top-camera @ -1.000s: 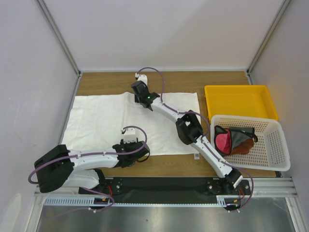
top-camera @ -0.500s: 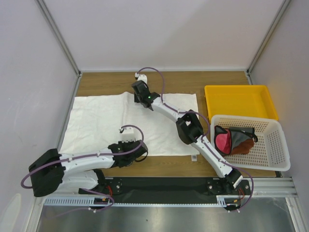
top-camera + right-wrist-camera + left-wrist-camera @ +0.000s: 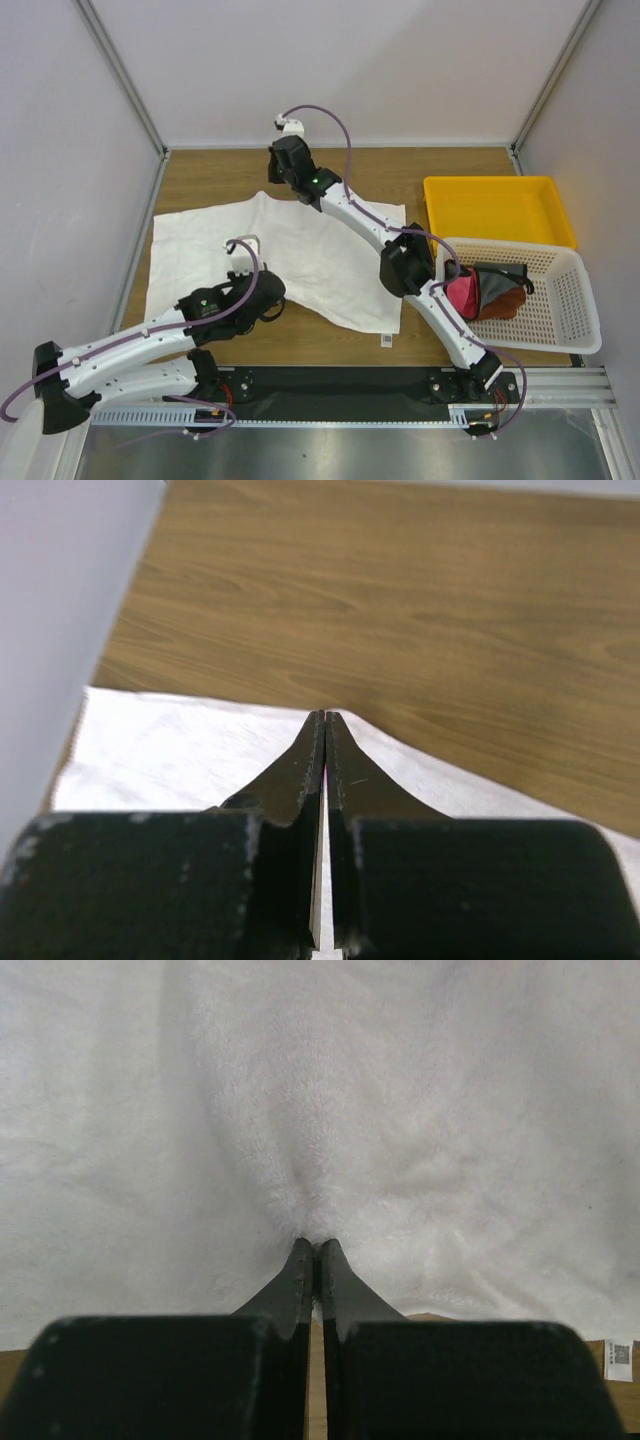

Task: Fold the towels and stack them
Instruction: Fold the towel

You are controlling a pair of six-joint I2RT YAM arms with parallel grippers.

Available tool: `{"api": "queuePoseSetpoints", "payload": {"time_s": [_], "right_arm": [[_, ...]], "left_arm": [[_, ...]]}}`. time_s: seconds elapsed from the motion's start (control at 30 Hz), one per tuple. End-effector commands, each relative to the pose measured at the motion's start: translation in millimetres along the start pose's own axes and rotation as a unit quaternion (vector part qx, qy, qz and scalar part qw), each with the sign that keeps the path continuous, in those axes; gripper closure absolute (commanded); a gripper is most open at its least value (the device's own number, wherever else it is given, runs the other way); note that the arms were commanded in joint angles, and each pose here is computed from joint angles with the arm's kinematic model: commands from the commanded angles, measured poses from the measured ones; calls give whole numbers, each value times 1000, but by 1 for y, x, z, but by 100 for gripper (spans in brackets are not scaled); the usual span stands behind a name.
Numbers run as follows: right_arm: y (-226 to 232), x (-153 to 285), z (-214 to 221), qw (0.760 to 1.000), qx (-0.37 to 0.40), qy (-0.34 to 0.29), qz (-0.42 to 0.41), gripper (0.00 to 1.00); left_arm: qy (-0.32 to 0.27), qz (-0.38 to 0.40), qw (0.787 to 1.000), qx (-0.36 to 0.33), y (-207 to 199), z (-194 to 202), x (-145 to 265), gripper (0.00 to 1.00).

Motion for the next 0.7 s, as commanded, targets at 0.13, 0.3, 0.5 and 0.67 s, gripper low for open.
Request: {"api": "queuePoseSetpoints", "payload": {"time_s": [0.13, 0.3, 0.5, 0.67], "right_arm": [[25, 15, -33, 999, -8, -31, -31, 97], [1, -8, 16, 1000, -12, 12, -8, 65], [-17, -23, 53, 999, -21, 45, 6, 52], [-14, -25, 63, 998, -26, 55, -6, 42]], "left_arm": [[15, -5, 1000, -6, 11, 14, 1, 100], [69, 12, 998, 6, 6, 53, -7, 100], [112, 12, 994, 9, 8, 92, -16, 100], [125, 9, 992, 17, 11, 105, -17, 100]]}}
Point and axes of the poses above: each gripper's point midway between its finger pads, its own x axis back along the fingers, its own y axis along the line the jaws close on, z = x × y, the point moved 3 cm from there along x, back along the fingers, and after that the axes turned 12 degrees about -x, right-handed, at the moved point
